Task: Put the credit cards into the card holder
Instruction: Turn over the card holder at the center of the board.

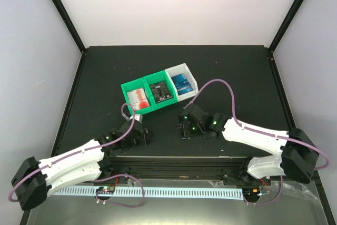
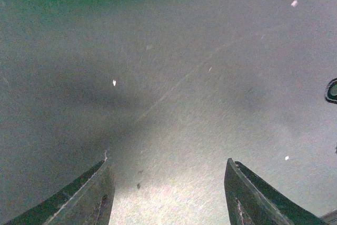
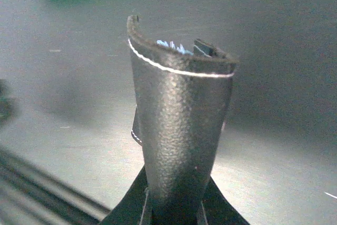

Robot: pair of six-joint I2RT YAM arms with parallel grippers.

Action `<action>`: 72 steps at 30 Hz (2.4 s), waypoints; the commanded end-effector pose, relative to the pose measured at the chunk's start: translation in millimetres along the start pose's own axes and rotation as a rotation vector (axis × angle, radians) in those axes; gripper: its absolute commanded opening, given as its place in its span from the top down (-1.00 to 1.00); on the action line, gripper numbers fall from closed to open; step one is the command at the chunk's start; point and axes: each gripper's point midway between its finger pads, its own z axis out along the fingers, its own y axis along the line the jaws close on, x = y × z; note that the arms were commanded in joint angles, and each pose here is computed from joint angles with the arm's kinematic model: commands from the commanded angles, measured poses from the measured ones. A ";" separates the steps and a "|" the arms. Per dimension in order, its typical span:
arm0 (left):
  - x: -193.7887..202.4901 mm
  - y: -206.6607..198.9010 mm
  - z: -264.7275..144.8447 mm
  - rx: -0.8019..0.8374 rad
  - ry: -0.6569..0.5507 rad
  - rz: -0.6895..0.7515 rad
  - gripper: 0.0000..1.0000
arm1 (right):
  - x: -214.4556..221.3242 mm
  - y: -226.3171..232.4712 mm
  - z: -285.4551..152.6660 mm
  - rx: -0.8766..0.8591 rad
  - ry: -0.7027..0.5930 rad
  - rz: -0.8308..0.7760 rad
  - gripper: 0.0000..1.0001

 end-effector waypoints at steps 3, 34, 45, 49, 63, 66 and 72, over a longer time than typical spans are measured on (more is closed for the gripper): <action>-39.3 -10.9 -25.1 0.011 -0.122 0.009 -0.22 | 3.7 -109.3 -64.0 0.678 0.057 -0.121 0.98; -117.9 -32.4 -107.3 0.065 -0.327 0.062 -0.32 | 31.6 34.5 32.3 0.287 0.189 -0.288 -0.27; -65.8 -69.2 -62.8 0.316 -0.057 0.120 -0.60 | -3.9 -41.9 -17.6 0.333 -0.026 -0.052 -0.26; -46.6 -75.9 -44.8 0.392 -0.005 0.088 -0.78 | -2.1 -66.7 -19.1 0.295 -0.023 -0.007 -0.19; -1.1 -91.8 -0.2 0.421 0.145 0.080 -0.98 | -9.2 -73.9 -5.2 0.185 -0.040 0.015 0.16; 4.4 -96.3 3.5 0.451 0.160 0.069 -0.98 | -6.4 -78.4 -0.9 0.198 -0.028 0.022 0.26; 11.2 -98.1 11.0 0.454 0.191 0.052 -0.92 | -2.3 -80.1 5.1 0.195 -0.008 0.016 0.48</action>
